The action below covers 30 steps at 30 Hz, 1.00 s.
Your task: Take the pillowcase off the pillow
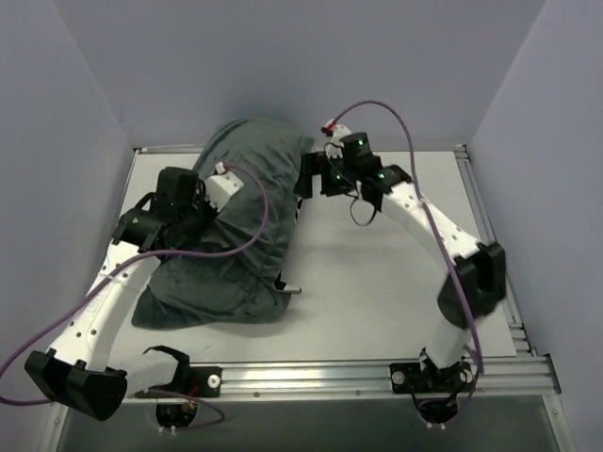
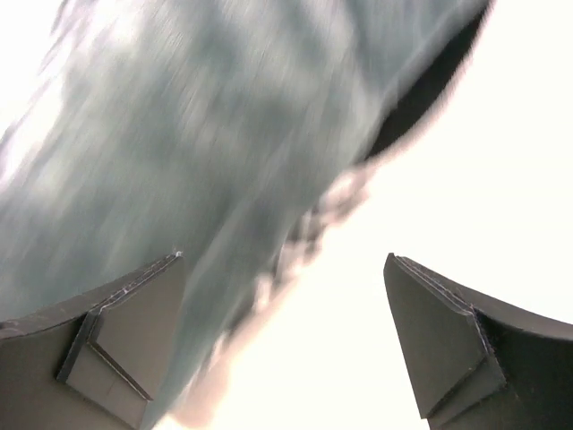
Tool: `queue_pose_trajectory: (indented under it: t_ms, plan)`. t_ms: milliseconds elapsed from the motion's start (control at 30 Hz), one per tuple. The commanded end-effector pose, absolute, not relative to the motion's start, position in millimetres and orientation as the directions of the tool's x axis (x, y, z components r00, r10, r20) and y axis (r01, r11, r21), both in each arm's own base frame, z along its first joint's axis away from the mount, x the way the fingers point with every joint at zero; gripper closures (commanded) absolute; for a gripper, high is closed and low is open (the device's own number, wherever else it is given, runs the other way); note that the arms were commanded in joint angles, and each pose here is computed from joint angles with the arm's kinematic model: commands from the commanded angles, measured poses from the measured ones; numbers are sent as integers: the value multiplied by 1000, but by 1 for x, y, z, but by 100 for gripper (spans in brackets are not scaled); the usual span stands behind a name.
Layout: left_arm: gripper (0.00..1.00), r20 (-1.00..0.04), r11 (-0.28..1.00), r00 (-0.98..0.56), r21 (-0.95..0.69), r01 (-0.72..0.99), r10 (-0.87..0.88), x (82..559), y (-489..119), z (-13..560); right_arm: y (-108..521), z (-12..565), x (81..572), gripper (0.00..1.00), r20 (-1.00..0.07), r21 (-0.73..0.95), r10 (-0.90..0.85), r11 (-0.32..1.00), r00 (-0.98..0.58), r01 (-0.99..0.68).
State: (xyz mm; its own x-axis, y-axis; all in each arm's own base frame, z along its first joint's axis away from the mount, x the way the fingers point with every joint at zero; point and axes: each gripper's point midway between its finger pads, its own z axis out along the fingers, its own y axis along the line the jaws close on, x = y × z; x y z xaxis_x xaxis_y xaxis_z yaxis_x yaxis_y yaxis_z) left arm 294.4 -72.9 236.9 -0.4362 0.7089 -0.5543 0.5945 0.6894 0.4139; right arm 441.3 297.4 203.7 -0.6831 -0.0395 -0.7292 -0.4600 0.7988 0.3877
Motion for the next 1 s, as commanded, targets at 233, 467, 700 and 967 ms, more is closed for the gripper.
queue_pose_trajectory:
  t_ms: [233, 467, 700, 967]
  plan:
    - [98, -790, 902, -444, 318, 291, 422, 327, -66, 311, 363, 227, 248, 0, -802, 459, 29, 668, -596, -585]
    - [98, -865, 952, -417, 193, 236, 278, 318, -52, 350, 434, 224, 262, 0, -791, 495, 37, 626, -611, -603]
    - [98, -883, 980, -442, -196, 38, -159, 287, -4, 347, 484, 210, 277, 61, -753, 540, 29, 598, -657, -592]
    - [98, -910, 960, -334, -276, 46, -246, 244, -5, 374, 431, 227, 413, 100, -737, 525, 30, 655, -675, -544]
